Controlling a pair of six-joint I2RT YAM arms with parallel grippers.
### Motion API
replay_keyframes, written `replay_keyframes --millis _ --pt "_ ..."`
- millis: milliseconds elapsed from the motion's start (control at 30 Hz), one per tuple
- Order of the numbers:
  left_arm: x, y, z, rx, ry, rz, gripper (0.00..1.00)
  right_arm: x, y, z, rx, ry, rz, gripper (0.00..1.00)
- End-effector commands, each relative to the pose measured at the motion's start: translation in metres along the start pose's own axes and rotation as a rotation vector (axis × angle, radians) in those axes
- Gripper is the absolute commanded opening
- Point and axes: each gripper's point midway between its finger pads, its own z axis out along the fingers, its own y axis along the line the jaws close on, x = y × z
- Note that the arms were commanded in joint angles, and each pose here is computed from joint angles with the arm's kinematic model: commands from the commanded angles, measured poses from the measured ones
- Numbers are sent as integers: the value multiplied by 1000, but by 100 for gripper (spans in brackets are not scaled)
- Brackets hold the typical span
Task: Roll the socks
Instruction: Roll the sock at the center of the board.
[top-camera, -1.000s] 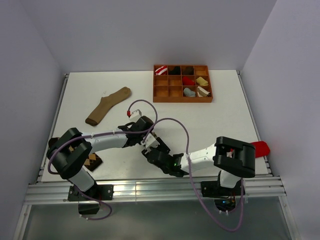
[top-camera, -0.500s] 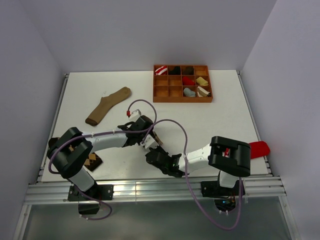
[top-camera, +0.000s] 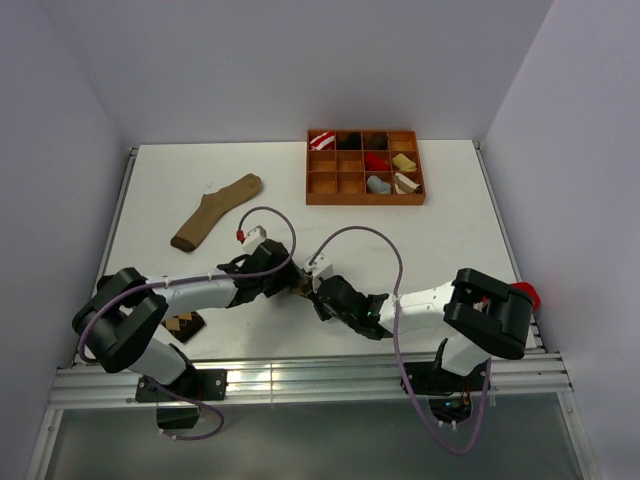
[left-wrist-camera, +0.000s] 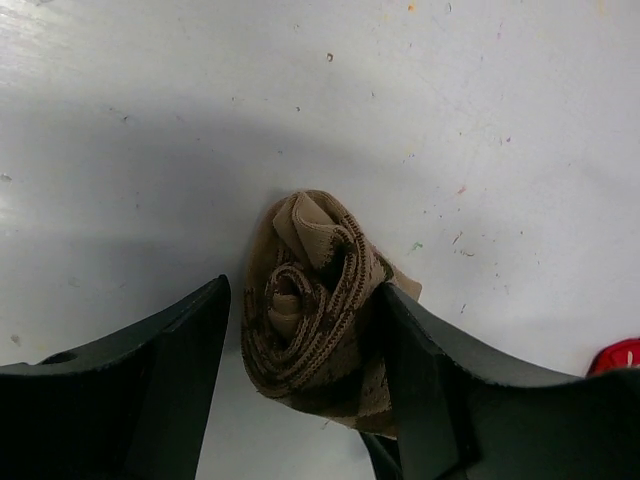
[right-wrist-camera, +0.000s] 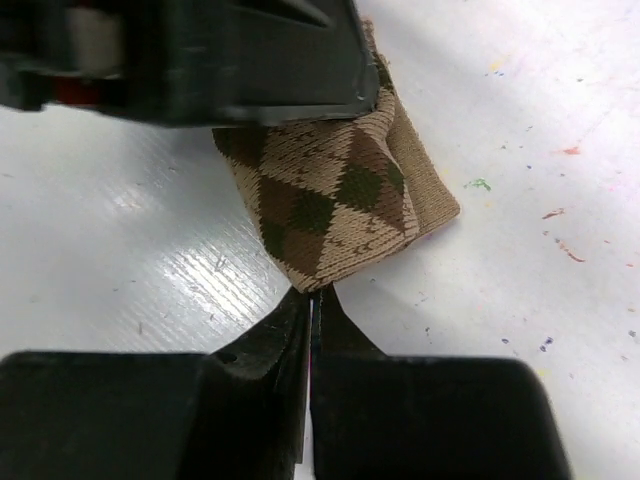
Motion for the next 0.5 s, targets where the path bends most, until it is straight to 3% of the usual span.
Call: replay_keyframes --millis 0,200,467 --pt "6 -2 -6 57 24 -21 66 -21 8 -3 -103 -53 114 0" --pt "12 1 1 46 48 -5 63 -28 11 -8 -196 -47 177 0" --pt "31 12 17 -21 138 56 53 -35 0 -1 -178 -27 256 0"
